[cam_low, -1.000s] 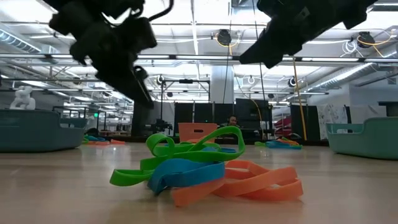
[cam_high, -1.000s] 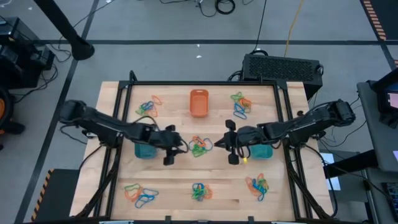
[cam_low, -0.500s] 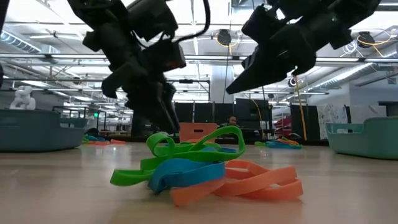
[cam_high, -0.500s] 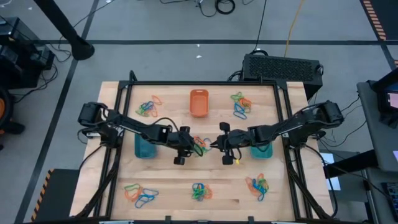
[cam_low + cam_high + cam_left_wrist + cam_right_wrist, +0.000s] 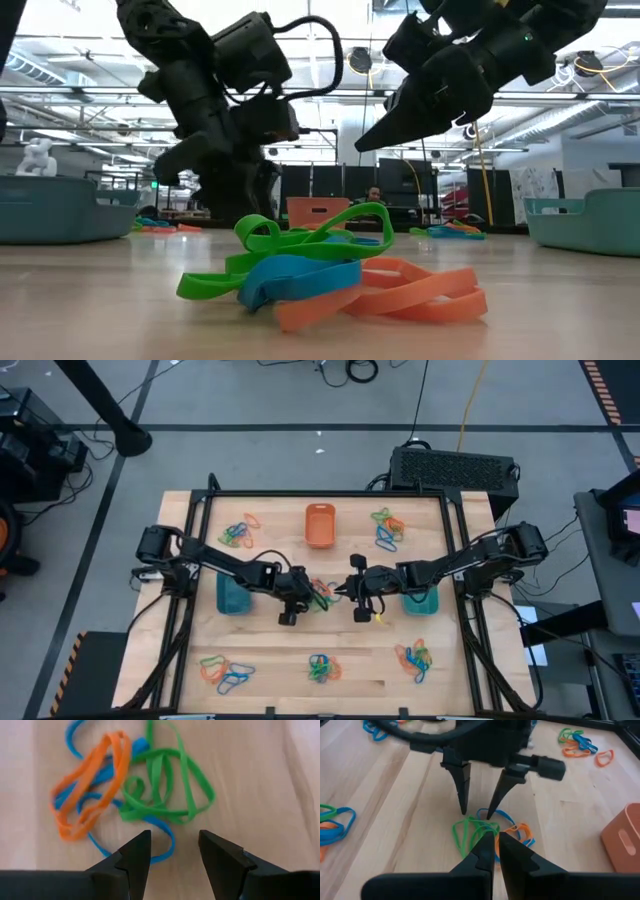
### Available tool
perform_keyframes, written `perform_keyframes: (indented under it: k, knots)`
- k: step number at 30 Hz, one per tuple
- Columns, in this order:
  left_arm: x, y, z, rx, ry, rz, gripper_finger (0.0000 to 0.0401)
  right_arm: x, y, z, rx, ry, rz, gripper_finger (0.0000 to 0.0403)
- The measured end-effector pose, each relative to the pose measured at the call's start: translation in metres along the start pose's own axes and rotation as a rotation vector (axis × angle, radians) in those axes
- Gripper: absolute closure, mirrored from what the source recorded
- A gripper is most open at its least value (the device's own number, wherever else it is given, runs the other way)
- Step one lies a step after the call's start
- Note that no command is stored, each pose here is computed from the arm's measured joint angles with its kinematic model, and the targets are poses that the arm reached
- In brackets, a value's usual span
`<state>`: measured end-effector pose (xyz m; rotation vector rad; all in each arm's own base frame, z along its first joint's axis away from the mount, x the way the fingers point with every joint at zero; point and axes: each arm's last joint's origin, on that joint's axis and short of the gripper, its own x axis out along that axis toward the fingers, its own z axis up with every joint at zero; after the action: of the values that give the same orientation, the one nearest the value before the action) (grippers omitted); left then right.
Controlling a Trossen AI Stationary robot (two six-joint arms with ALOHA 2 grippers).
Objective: Sort rubber bands into baskets
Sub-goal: Put the blue rubber band into the blue bin
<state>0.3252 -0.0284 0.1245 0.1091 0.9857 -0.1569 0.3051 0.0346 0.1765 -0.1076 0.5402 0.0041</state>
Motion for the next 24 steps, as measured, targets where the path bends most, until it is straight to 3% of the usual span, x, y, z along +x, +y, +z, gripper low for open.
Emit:
perform_keyframes:
  k: [12, 16, 22, 24]
  knots:
    - [0.001, 0.005, -0.001, -0.013, 0.006, 0.020, 0.0238, 0.000, 0.000, 0.001, 0.001, -0.007, 0.002, 0.0385]
    - [0.001, 0.009, -0.001, -0.023, 0.007, 0.027, 0.0283, 0.000, 0.000, 0.001, 0.001, -0.007, 0.002, 0.0385]
    - [-0.001, 0.010, -0.002, -0.026, 0.024, 0.021, 0.0384, 0.000, 0.000, 0.001, 0.001, -0.007, 0.002, 0.0385]
    - [-0.006, 0.010, -0.002, -0.028, 0.053, 0.027, 0.0392, 0.000, 0.000, 0.001, 0.001, -0.007, 0.002, 0.0385]
